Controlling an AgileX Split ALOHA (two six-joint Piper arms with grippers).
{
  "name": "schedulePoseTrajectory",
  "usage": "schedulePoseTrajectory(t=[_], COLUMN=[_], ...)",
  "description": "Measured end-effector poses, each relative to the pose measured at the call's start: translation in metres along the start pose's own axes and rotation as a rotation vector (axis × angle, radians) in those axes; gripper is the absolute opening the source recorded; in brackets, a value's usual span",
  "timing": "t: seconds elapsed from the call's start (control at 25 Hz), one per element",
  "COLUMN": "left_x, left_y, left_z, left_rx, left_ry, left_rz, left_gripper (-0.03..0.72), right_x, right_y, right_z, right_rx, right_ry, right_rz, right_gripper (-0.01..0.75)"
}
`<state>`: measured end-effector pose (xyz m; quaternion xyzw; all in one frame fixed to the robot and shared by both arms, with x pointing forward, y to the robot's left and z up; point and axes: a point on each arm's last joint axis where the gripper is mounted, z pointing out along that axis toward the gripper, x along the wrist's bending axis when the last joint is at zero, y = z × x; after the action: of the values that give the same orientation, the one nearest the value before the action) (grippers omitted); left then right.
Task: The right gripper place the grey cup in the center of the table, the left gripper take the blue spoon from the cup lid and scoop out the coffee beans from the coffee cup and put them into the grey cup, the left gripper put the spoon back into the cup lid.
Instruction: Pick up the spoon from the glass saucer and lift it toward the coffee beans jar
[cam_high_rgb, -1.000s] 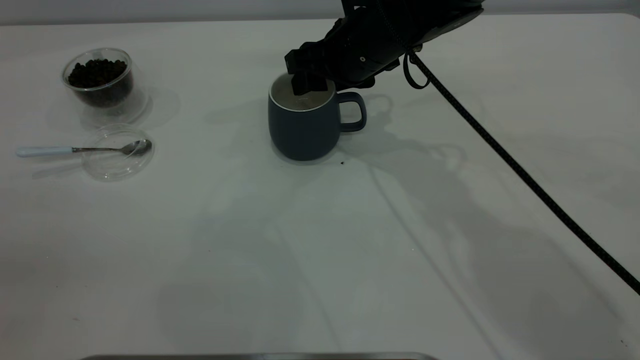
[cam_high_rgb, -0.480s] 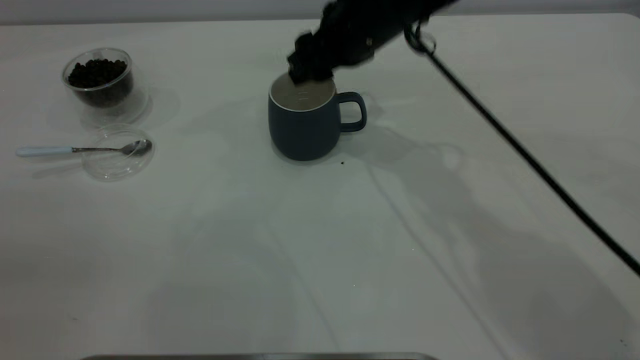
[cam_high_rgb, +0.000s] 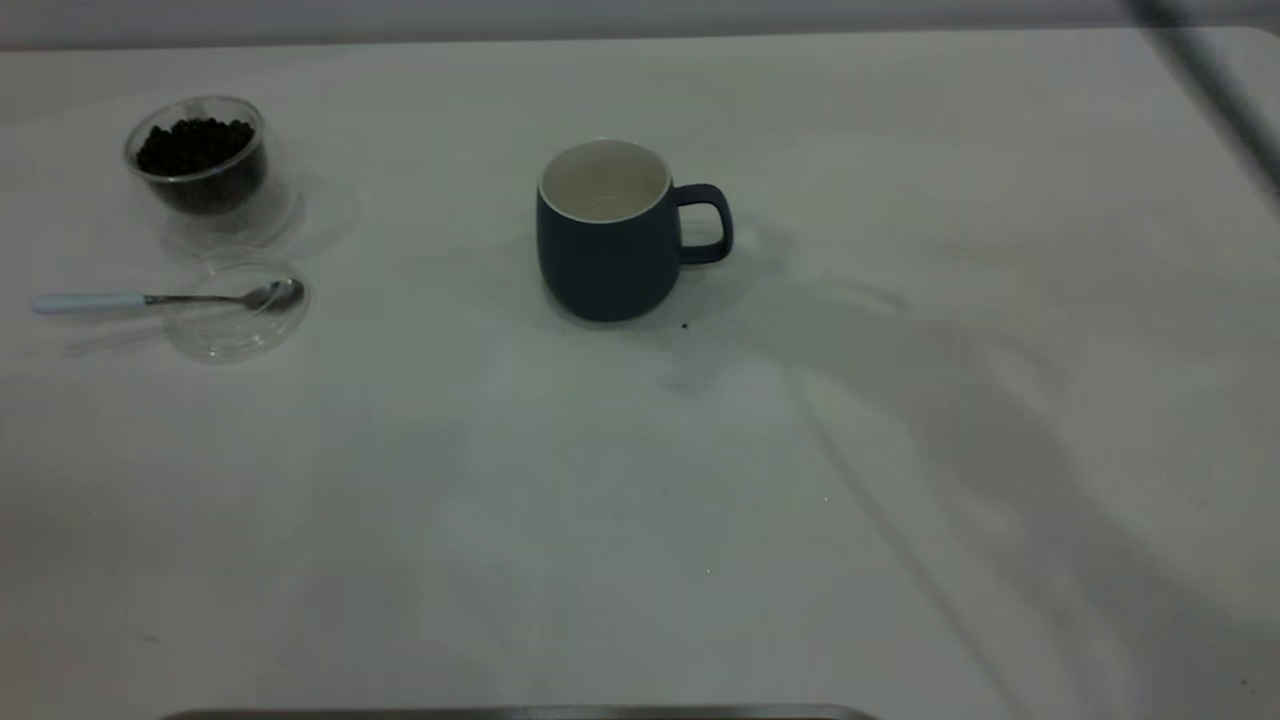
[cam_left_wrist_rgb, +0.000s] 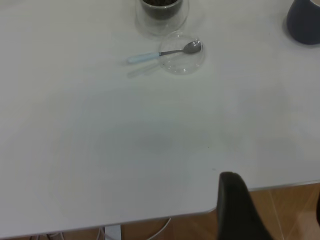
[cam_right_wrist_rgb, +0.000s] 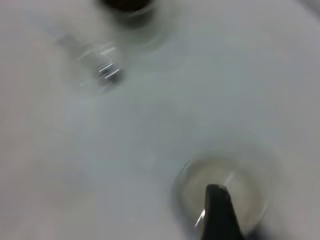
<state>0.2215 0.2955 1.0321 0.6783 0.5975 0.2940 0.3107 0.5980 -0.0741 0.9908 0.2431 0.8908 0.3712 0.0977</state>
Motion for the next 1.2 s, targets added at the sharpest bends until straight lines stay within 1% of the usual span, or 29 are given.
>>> schedulePoseTrajectory(t=[0.08,0.12,0.24,0.32,0.4,0.52,0.6,0.68,0.76,0.84,1.04,1.2], left_x=[0.000,0.000,0.000,0.000,0.000,0.000,0.000,0.000,0.000,0.000,0.000,0.000], left_y=[0.000,0.000,0.000,0.000,0.000,0.000,0.000,0.000,0.000,0.000,0.000,0.000], left_z=[0.000,0.000,0.000,0.000,0.000,0.000,0.000,0.000,0.000,0.000,0.000,0.000], left_rx=[0.000,0.000,0.000,0.000,0.000,0.000,0.000,0.000,0.000,0.000,0.000,0.000], left_ry=[0.000,0.000,0.000,0.000,0.000,0.000,0.000,0.000,0.000,0.000,0.000,0.000], left_rz=[0.000,0.000,0.000,0.000,0.000,0.000,0.001,0.001,0.001,0.001,0.001,0.001], left_gripper=[0.450,0.450,0.450,0.450,0.450,0.450,0.450,0.450,0.450,0.450,0.450,0.450], right_x=[0.020,0.030,0.053,0.062,0.070,0.080,0.087,0.096,0.108,0.121,0.142,0.151], right_y=[-0.007,-0.012,-0.028,-0.039,-0.052,-0.077,-0.096,-0.119,-0.141,-0.162,-0.198,-0.203], right_z=[-0.038,-0.058,-0.111,-0.140,-0.165,-0.186,-0.192,-0.196,-0.202,-0.211,-0.224,-0.242], right_rx=[0.090,0.140,0.284,0.370,0.450,0.576,0.619,0.657,0.673,0.656,0.512,0.352], right_ry=[0.062,0.077,0.054,-0.008,-0.073,-0.168,-0.227,-0.260,-0.273,-0.288,-0.332,-0.384], right_rz=[-0.007,-0.025,-0.025,0.016,0.095,0.267,0.379,0.447,0.479,0.480,0.455,0.442], right_gripper=[0.461,0.461,0.461,0.461,0.461,0.461,0.461,0.461,0.461,0.461,0.461,0.461])
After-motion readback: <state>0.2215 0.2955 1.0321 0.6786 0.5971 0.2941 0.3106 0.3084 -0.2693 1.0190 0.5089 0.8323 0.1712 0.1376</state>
